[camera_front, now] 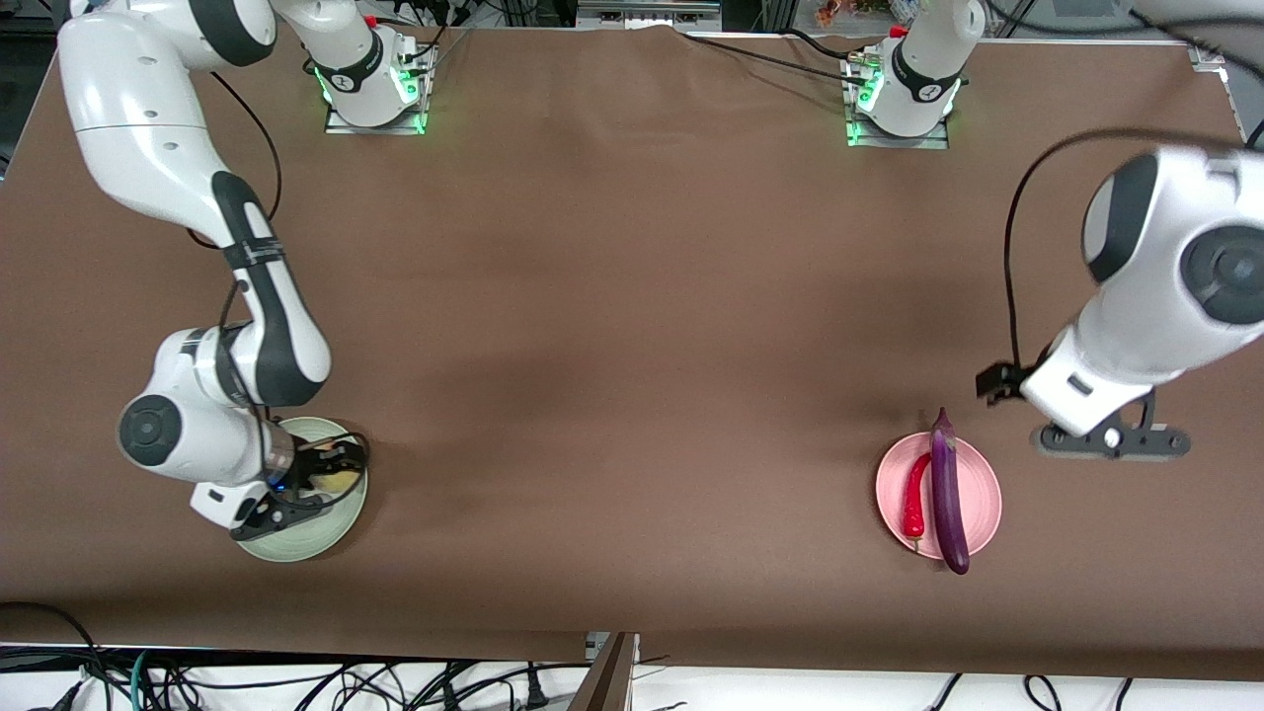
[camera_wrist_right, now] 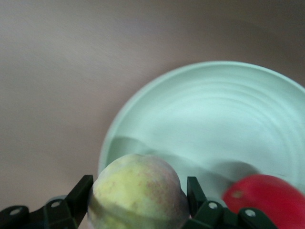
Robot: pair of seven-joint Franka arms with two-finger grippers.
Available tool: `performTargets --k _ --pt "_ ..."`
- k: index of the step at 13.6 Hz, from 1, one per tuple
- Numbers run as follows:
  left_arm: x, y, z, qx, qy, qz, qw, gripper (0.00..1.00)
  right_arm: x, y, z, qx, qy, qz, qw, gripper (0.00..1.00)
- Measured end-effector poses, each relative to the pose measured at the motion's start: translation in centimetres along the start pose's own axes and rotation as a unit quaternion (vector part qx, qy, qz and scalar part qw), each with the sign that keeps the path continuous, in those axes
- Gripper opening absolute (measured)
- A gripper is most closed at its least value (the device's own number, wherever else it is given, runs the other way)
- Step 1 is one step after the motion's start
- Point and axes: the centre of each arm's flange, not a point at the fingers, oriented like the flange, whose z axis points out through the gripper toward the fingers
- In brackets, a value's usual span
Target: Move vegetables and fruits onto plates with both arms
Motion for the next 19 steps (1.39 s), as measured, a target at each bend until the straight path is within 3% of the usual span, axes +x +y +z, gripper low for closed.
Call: performTargets --k 4,6,9,13,19 --pt "-3.9 -0.8 -7.1 -0.061 -0.011 -0.018 0.998 1.00 -0.5 1.2 0.3 0.001 0.001 -0.007 1.000 0.85" --pt "-6.1 -2.1 -8.3 -0.078 -0.020 -0.035 0.996 1.00 -0.3 0.8 0.3 0.002 0.003 -0.009 1.000 0.99" --pt "-9.6 -5.1 -8.9 -0.084 -0.003 -0.030 0.996 1.00 0.1 0.6 -1.3 0.001 0.010 -0.011 1.000 1.00" --pt "-11.4 -5.6 -6.8 -0.080 0.021 -0.012 0.997 1.00 -0.3 -0.6 -9.7 0.008 -0.022 -0.007 1.000 1.00" --pt "-12.2 -8.0 -7.9 -0.080 0.037 -0.034 0.996 1.00 -5.1 -4.2 -24.6 0.006 -0.090 0.078 0.993 1.00"
